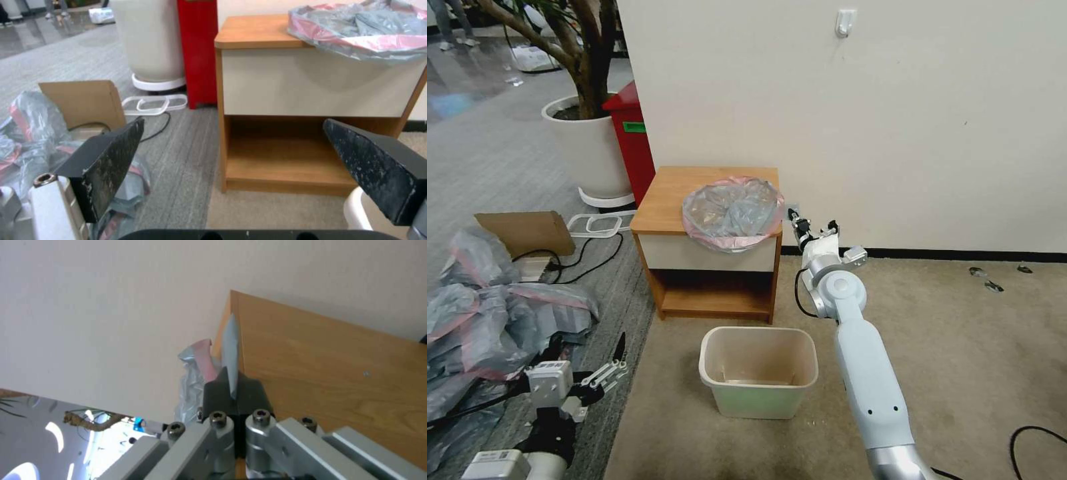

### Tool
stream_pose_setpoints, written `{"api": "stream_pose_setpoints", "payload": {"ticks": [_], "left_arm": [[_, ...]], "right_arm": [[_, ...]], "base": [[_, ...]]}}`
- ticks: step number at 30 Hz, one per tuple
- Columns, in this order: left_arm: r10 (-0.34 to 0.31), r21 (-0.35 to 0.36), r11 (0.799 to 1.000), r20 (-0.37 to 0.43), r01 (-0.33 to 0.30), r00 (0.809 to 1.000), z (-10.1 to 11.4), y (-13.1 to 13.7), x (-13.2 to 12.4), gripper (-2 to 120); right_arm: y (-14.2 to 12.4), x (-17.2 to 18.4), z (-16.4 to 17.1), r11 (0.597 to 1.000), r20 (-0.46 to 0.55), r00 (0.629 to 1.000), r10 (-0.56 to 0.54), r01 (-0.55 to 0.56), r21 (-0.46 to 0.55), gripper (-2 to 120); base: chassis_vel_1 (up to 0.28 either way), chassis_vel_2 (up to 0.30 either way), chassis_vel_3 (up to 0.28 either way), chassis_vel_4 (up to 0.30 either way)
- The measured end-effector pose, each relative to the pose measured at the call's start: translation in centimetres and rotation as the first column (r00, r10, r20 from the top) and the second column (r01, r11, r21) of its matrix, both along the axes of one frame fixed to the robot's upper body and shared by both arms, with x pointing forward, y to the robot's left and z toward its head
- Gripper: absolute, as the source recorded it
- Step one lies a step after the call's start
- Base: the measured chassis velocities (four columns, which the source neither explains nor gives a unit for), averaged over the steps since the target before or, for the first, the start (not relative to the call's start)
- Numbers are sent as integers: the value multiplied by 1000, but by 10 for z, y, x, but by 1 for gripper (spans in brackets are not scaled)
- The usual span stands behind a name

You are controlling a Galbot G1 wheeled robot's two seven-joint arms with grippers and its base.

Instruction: Pick up the garbage bag from the table and place it over the trash can.

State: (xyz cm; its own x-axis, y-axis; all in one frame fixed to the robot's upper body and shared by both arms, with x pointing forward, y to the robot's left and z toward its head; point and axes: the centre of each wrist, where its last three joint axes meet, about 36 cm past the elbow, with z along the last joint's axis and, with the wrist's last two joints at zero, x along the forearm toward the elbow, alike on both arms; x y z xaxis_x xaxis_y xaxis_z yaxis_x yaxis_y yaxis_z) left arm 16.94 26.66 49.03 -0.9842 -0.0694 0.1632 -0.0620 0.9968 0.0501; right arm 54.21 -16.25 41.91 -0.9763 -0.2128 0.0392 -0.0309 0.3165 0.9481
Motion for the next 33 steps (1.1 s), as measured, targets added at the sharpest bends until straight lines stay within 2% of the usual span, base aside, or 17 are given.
{"api": "stream_pose_setpoints", "payload": {"ticks": [7,10,13,15,17,20,24,27,28,30,32,33], "left_arm": [[-18,12,1000,7,18,1000,0,0,1,100],[-28,19,999,9,28,1000,1,1,2,100],[-34,23,999,11,34,999,1,1,3,100],[-43,25,999,15,42,999,2,2,4,100],[-44,25,999,17,43,999,2,2,5,100],[-54,23,998,25,53,998,3,2,7,100],[-59,20,998,32,58,998,3,2,9,100],[-62,14,998,40,62,997,4,2,11,100],[-62,14,998,40,62,997,4,2,11,100],[-65,10,998,46,65,997,5,2,12,100],[-67,9,998,49,67,997,5,2,13,100],[-71,8,998,54,70,996,5,2,14,100]], "right_arm": [[4,-28,21,1000,2,1000,8,-8,-23,0],[13,-60,30,1000,-21,1000,21,-21,-11,0],[17,-77,31,999,-37,999,32,-33,-12,0],[24,-106,30,998,-68,996,58,-60,-16,0],[25,-113,30,998,-72,995,66,-67,-16,0],[31,-149,34,993,-85,990,116,-118,-16,0],[34,-172,39,988,-97,984,149,-152,-23,0],[33,-201,39,982,-149,974,172,-181,-46,0],[33,-201,39,982,-149,974,172,-181,-46,0],[32,-219,34,978,-215,961,173,-194,-82,0],[32,-224,31,976,-240,956,167,-195,-97,0],[32,-232,26,973,-289,946,149,-192,-127,0]], "base": [[0,0,0,0],[0,0,0,0],[0,0,0,0],[0,0,0,0],[0,0,0,0],[0,0,0,0],[0,0,0,0],[0,0,0,0],[0,0,0,0],[0,0,0,0],[0,0,0,0],[0,0,0,0]]}}
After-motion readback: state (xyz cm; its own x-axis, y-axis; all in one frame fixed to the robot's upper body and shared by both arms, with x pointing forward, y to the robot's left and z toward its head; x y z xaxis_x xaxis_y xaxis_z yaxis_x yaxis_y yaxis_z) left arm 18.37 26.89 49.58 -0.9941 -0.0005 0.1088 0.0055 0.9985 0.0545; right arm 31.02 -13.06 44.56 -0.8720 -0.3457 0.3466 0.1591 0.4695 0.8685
